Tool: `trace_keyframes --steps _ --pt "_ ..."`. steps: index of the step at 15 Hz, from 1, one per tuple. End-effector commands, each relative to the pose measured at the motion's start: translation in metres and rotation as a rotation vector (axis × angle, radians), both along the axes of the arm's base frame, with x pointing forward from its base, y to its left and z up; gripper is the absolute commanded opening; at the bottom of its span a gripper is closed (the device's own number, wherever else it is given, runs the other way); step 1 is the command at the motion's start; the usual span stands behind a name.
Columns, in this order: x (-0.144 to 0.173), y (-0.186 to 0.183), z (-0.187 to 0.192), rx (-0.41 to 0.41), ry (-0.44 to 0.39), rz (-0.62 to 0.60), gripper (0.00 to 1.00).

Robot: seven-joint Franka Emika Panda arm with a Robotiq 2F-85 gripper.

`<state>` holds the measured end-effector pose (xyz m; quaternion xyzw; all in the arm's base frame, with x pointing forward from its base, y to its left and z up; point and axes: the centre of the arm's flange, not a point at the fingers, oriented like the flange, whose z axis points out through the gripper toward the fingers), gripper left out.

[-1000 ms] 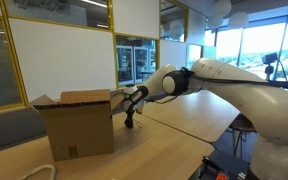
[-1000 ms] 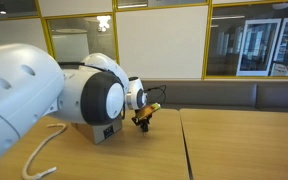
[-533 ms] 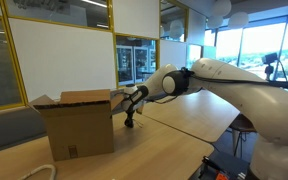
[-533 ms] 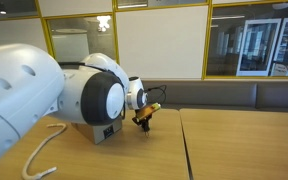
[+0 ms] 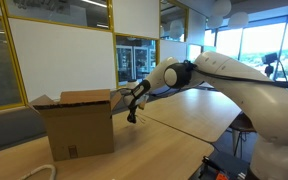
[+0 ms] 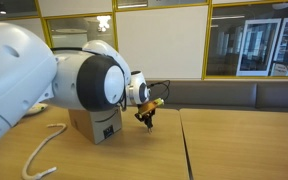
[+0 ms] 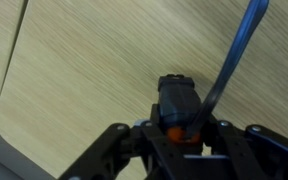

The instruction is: Put the objects on the table into the box.

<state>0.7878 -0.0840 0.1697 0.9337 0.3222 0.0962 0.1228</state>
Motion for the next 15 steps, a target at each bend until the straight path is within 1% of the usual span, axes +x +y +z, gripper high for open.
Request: trace_keyframes --steps 1,6,9,11,15 --pt "-0.044 0.010 0.059 0.003 -0.002 -0.053 0.14" --pt "-0.075 0.016 0.126 -0.012 -0.041 -0.165 0.14" --pt "-0.095 0.024 0.169 -0.024 -0.090 -0.225 0.14" --pt "-0.107 0.035 0.200 -0.036 -0.144 -0.255 0.14" --pt "-0.127 0.079 0.268 -0.069 -0.258 -0.281 0.14"
